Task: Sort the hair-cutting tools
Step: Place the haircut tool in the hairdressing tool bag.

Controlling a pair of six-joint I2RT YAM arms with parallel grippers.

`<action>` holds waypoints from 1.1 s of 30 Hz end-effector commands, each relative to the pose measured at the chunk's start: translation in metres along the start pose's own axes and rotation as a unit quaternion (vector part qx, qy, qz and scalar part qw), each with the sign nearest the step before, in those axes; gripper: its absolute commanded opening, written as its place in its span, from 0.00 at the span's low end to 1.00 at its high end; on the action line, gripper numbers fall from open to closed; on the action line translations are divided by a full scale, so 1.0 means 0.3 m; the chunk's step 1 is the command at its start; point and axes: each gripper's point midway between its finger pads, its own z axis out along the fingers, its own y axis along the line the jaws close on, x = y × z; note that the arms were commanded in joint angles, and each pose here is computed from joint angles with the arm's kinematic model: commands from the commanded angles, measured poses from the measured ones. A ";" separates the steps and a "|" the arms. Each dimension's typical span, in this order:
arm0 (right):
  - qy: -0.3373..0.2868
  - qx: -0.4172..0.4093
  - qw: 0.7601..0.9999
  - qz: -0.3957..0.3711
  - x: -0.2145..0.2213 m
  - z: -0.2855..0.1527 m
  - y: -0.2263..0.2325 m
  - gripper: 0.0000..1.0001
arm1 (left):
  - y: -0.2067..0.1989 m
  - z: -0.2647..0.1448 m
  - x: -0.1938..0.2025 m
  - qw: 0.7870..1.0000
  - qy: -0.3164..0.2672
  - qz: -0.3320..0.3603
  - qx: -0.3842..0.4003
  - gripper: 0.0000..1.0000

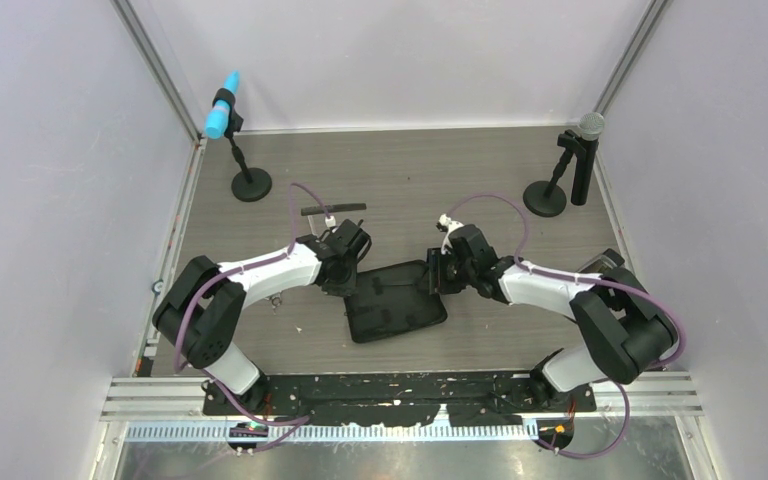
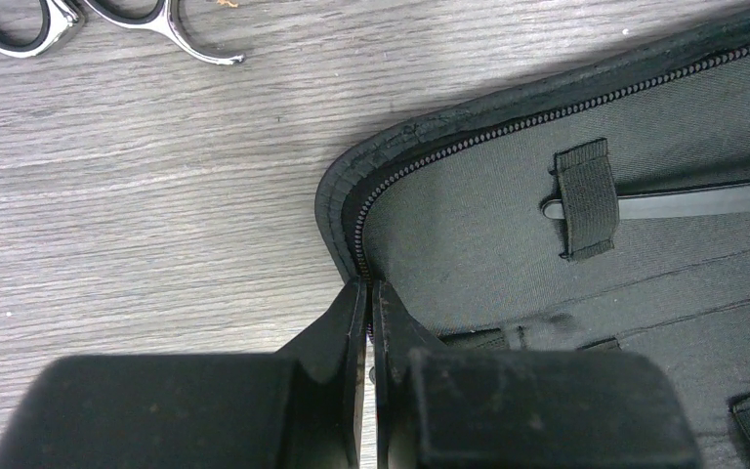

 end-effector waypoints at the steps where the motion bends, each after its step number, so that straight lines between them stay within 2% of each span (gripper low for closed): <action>1: -0.028 -0.030 0.999 -0.008 -0.081 0.011 0.063 0.38 | -0.023 -0.033 -0.023 1.000 -0.015 -0.006 0.020 0.04; 13: -0.025 -0.041 0.998 -0.033 -0.118 0.032 0.089 0.35 | -0.019 -0.019 -0.027 1.000 -0.011 0.006 0.013 0.04; 23: -0.013 -0.058 0.997 -0.039 -0.128 0.063 0.112 0.11 | -0.031 -0.015 -0.029 1.000 -0.007 0.013 0.019 0.03; 33: -0.011 -0.069 0.996 -0.059 -0.164 0.080 0.139 0.08 | -0.048 -0.025 -0.040 0.999 -0.012 0.019 0.031 0.03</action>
